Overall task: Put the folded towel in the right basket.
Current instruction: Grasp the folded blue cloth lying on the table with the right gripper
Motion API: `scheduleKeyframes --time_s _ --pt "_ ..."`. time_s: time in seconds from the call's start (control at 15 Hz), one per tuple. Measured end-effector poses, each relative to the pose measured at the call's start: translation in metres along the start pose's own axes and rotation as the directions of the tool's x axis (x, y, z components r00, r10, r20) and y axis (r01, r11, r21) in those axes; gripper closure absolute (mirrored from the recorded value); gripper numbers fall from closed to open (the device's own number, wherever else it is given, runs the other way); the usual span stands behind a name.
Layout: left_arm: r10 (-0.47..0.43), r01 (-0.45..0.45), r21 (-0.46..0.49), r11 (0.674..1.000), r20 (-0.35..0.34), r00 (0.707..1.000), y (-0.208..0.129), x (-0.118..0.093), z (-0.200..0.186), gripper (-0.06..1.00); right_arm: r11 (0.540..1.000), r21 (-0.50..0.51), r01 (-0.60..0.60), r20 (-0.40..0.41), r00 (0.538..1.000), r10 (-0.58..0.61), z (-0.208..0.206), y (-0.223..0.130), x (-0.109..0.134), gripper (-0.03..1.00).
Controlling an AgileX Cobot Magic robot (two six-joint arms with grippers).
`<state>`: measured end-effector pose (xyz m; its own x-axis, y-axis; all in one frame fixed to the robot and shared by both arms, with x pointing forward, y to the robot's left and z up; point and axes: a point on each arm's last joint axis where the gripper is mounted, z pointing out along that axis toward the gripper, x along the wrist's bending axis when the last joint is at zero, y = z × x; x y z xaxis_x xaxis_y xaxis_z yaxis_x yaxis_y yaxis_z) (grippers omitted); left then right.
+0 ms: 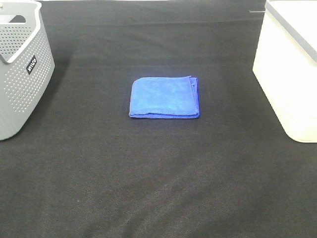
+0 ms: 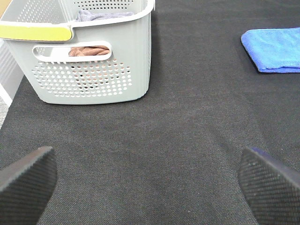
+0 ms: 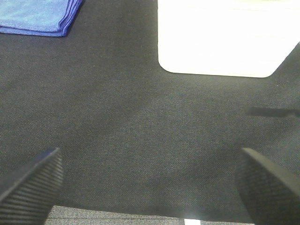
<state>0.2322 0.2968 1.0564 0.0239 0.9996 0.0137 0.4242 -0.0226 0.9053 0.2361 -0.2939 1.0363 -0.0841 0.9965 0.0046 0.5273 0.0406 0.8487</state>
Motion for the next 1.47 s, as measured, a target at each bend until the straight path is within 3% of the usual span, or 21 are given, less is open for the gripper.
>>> scheduleKeyframes --time_s 1.47 --pt "0.001 -0.001 0.0 1.0 0.0 1.0 0.0 0.0 0.0 -0.04 1.0 0.0 -0.005 -0.009 1.0 0.004 0.0 0.0001 0.0008 0.01"
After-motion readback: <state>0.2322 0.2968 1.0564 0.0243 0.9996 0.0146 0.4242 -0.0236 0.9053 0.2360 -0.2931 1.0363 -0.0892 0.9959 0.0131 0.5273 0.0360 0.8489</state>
